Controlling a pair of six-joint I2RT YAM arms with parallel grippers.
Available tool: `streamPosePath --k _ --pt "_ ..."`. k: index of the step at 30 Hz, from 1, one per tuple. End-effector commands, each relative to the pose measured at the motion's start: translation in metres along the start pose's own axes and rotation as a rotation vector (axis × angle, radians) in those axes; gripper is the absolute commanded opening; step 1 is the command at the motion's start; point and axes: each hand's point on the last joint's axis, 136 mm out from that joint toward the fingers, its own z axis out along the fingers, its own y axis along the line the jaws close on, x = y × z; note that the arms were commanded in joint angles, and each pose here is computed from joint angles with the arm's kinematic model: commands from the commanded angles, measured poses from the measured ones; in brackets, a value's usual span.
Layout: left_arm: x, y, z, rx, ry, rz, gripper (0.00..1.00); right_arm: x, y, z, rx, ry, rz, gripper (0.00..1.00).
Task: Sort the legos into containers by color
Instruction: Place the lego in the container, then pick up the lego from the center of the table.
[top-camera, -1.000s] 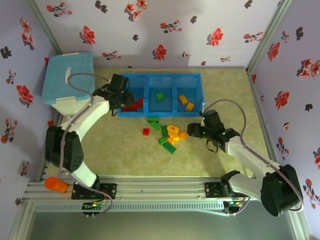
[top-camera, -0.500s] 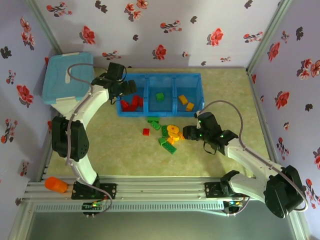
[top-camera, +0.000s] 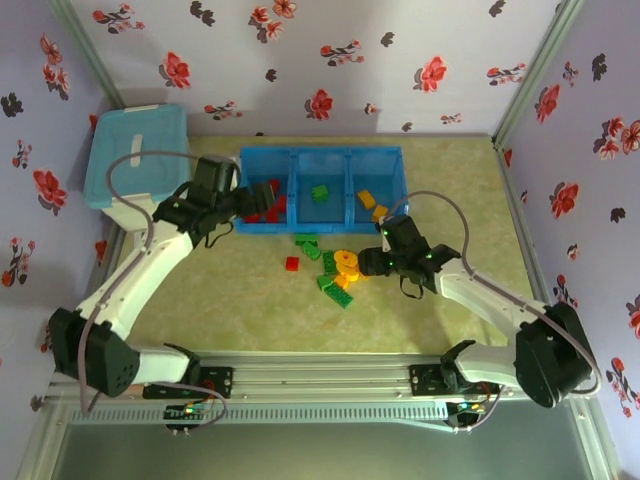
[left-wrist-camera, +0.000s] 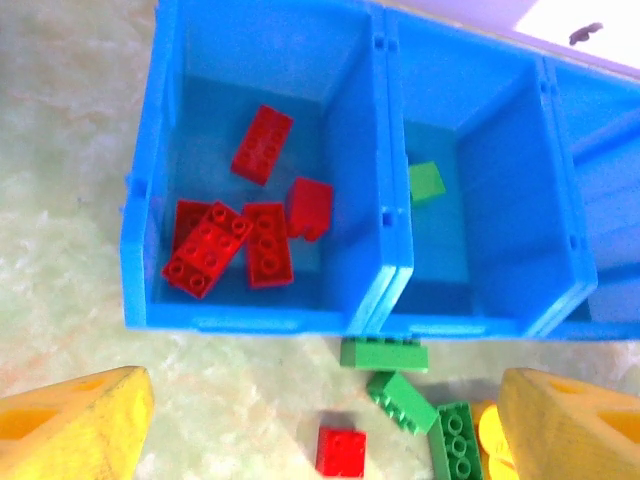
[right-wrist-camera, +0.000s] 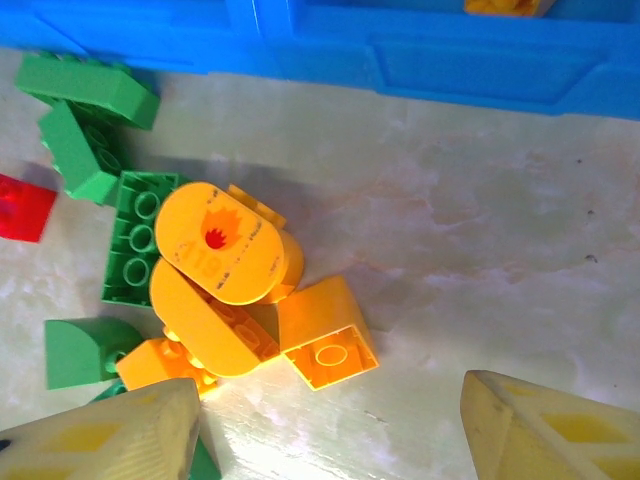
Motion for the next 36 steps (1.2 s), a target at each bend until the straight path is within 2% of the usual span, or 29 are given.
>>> streamPosePath --k 1,9,23,28,32,36 --pt "0.020 0.000 -0.009 0.024 0.008 0.005 0.89 0.009 -0.006 0.010 0.053 0.067 -0.042 0.69" --pt "0.058 0.016 -0.019 0.018 0.036 -0.011 0.88 0.025 -0.006 0.038 0.098 0.169 -0.088 0.67" --pt "0.078 0.036 -0.026 -0.028 0.044 -0.014 0.87 0.028 -0.013 0.068 0.159 0.222 -0.111 0.63" --pt "0.084 0.040 -0.025 -0.035 0.052 -0.019 0.87 0.028 -0.014 0.069 0.163 0.221 -0.111 0.54" --pt "0.095 0.046 -0.021 -0.048 0.074 -0.029 0.86 0.025 -0.013 0.062 0.164 0.208 -0.113 0.39" --pt "0.108 0.051 -0.018 -0.055 0.100 -0.036 0.86 0.016 -0.012 0.048 0.165 0.171 -0.113 0.32"
